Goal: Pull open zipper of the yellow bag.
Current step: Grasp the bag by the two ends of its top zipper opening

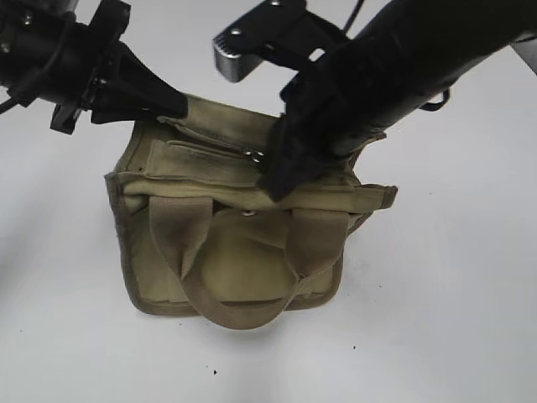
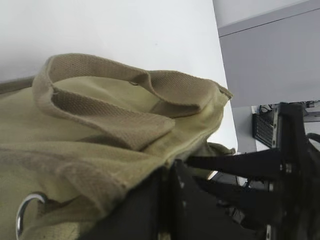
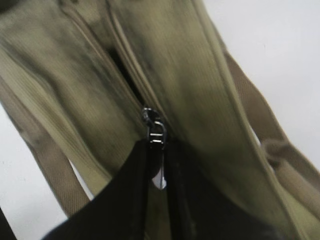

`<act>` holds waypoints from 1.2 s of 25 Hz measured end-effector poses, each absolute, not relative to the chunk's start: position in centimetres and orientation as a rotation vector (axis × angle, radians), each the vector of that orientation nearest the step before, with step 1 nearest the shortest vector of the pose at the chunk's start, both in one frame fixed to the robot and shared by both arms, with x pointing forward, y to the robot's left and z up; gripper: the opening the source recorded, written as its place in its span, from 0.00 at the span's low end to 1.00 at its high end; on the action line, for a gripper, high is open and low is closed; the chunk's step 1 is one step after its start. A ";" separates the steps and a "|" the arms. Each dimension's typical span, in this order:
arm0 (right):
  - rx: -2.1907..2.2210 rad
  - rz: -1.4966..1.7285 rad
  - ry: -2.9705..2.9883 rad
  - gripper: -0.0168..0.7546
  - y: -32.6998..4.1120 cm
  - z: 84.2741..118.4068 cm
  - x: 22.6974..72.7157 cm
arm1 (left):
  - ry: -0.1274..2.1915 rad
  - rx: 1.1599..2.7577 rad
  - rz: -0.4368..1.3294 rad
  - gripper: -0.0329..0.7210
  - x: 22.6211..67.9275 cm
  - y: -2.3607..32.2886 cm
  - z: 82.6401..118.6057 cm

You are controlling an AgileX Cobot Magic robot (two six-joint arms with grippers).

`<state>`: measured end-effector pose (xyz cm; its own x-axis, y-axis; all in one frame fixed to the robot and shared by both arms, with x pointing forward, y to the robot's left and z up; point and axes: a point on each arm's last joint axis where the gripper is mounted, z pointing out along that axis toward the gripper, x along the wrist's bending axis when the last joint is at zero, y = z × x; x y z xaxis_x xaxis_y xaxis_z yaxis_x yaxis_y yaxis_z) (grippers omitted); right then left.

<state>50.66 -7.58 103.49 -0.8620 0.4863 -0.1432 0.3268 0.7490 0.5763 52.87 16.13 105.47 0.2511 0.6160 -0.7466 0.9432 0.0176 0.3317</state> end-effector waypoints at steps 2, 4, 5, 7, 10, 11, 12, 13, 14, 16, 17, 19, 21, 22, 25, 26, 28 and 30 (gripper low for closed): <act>0.704 0.741 2.680 0.13 -9.2 104.1 50.7 | 1.454 1.683 -0.492 0.06 52.8 16.1 105.6; 0.799 0.696 2.691 0.12 -11.0 104.7 50.8 | 1.453 1.677 -0.490 0.06 52.8 16.1 105.7; 0.856 0.684 2.685 0.12 -12.0 105.1 50.9 | 1.453 1.675 -0.486 0.06 52.9 16.1 105.7; 0.954 0.645 2.683 0.12 -13.8 105.5 51.1 | 1.454 1.671 -0.485 0.06 52.9 16.1 105.7; 1.050 0.595 2.671 0.12 -15.9 106.0 51.3 | 1.456 1.668 -0.480 0.06 52.9 16.1 105.7; 1.068 0.581 2.672 0.12 -16.4 106.1 51.3 | 1.456 1.668 -0.480 0.06 52.9 16.1 105.7; 1.081 0.571 2.673 0.12 -16.7 106.1 51.3 | 1.456 1.668 -0.480 0.06 52.9 16.1 105.7; 1.095 0.562 2.677 0.12 -16.9 106.1 51.3 | 1.456 1.668 -0.479 0.06 52.9 16.1 105.7; 1.104 0.555 2.681 0.12 -17.1 106.1 51.2 | 1.456 1.668 -0.479 0.06 52.9 16.1 105.7; 1.128 0.548 2.686 0.12 -17.2 106.0 51.2 | 1.457 1.666 -0.477 0.06 53.0 16.2 105.7; 1.145 0.552 2.685 0.12 -17.2 106.0 51.1 | 1.457 1.665 -0.476 0.06 53.0 16.2 105.7; 1.183 0.578 2.690 0.12 -17.1 106.1 51.0 | 1.457 1.665 -0.476 0.06 53.0 16.2 105.7; 1.216 0.620 2.695 0.16 -16.9 106.3 50.7 | 1.457 1.665 -0.476 0.08 53.0 16.2 105.7; 1.231 0.649 2.692 0.23 -16.8 106.6 50.5 | 1.457 1.665 -0.476 0.11 53.0 16.2 105.7; 1.282 0.723 2.653 0.56 -16.9 108.0 49.6 | 1.448 1.661 -0.472 0.30 52.8 16.2 106.1; 1.309 0.740 2.629 0.68 -17.1 108.6 49.2 | 1.439 1.664 -0.464 0.37 52.7 16.2 106.4; 1.365 0.737 2.600 0.80 -17.6 109.6 48.2 | 1.405 1.703 -0.431 0.53 52.0 16.5 107.2; 1.416 0.687 2.573 0.83 -18.5 110.5 47.0 | 1.355 1.761 -0.337 0.61 51.0 17.0 108.7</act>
<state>47.01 -18.49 110.49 -0.5532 0.8262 0.1064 0.7693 0.4577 0.4459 50.95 17.03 108.66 0.3724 0.6509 -0.6615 0.8851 -0.0348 0.4640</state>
